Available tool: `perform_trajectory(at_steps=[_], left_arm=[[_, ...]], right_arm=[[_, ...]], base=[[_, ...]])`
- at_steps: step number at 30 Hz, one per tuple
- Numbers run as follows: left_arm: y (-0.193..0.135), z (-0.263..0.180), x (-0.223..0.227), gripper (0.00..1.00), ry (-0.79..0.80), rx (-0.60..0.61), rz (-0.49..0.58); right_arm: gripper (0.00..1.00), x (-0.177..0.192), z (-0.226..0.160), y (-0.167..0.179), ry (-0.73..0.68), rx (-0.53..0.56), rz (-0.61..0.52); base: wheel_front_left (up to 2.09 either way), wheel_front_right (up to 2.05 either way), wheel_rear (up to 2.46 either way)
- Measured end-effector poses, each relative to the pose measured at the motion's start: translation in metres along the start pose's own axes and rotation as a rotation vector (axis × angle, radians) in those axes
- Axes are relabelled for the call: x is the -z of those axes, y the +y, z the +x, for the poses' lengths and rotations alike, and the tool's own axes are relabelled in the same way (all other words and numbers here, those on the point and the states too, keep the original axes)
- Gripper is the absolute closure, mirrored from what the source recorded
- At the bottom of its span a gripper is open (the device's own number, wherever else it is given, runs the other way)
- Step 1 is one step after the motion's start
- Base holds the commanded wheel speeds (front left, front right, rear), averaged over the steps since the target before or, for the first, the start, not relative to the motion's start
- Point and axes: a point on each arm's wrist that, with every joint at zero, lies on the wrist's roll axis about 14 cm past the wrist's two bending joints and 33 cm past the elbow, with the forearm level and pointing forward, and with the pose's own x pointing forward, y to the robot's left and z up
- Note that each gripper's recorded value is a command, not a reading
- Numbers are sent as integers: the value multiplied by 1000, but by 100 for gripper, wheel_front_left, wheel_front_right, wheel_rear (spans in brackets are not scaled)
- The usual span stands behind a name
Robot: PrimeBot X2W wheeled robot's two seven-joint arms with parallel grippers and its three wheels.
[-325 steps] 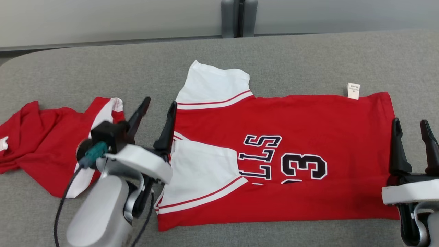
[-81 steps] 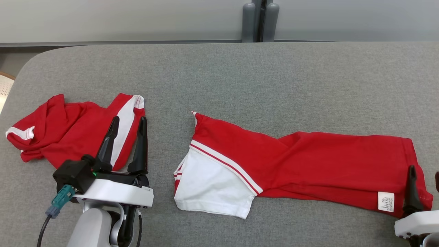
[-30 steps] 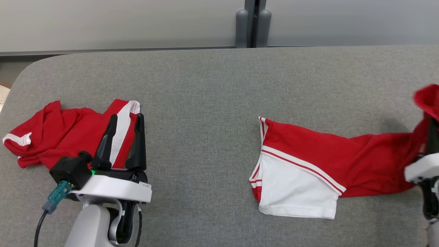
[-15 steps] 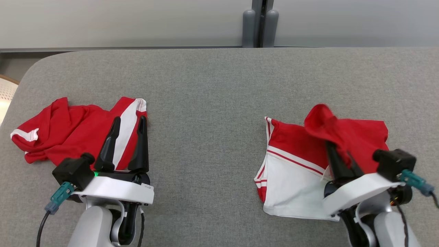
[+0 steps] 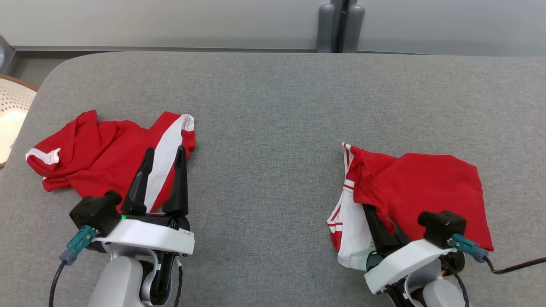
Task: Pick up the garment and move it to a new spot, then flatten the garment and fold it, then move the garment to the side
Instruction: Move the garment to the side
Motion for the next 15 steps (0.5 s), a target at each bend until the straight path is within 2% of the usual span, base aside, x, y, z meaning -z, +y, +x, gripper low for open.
perform_trajectory(at_steps=[1, 6, 12, 15], left_arm=[[1, 0, 0, 0, 1, -4, -1], [2, -2, 0, 0, 2, -8, -5], [3, -3, 0, 0, 2, -12, -5], [1, -3, -1, 0, 1, -8, -5]], right_arm=[[0, 2, 1, 1, -3, -2, 12], [0, 15, 5, 6, 15, -19, 31], [0, 40, 6, 60, 134, -178, 85], [0, 35, 8, 70, 131, -205, 96]], base=[[0, 0, 0], [0, 0, 0], [0, 0, 0], [0, 0, 0]])
